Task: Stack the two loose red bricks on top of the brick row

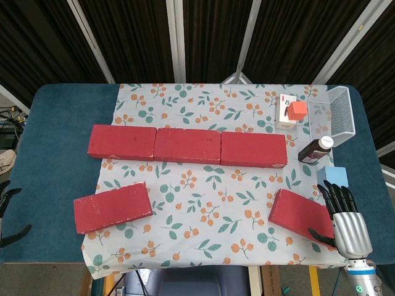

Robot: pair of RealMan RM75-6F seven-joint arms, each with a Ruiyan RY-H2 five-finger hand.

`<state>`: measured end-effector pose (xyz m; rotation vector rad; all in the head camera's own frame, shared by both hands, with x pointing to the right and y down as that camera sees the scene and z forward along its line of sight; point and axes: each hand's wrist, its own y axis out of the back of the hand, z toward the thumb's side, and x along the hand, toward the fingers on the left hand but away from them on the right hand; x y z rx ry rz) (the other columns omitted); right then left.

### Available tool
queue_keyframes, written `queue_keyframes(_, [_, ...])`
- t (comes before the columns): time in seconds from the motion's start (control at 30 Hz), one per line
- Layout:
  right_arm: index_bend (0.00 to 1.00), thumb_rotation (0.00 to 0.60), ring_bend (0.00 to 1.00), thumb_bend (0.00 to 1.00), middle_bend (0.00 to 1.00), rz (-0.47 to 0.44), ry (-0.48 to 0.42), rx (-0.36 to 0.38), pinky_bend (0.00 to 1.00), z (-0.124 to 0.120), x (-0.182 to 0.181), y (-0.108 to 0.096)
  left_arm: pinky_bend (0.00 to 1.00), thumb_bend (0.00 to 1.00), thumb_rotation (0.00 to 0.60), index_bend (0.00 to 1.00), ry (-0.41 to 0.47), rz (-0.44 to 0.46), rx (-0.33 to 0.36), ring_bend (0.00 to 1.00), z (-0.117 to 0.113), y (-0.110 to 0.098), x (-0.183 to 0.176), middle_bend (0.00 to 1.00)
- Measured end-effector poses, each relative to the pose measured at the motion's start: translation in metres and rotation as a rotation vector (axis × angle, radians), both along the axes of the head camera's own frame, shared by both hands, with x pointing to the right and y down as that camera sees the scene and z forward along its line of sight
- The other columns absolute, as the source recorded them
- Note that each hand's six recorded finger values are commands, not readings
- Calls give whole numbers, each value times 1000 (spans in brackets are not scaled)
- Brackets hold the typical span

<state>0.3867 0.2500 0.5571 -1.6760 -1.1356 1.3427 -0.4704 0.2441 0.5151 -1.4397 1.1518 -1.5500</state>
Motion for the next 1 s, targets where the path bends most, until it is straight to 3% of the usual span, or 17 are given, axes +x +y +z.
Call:
queue_keyframes(0.57, [94, 600, 29, 119, 55, 44, 37, 10, 0, -3, 3, 4, 128, 8, 600, 224, 17, 4, 3, 37, 0, -1, 0, 89])
queue_keyframes(1.0, [46, 600, 22, 119, 55, 114, 58, -168, 0, 15, 11, 13, 134, 8, 600, 222, 42, -22, -12, 37, -5, 3, -3, 29])
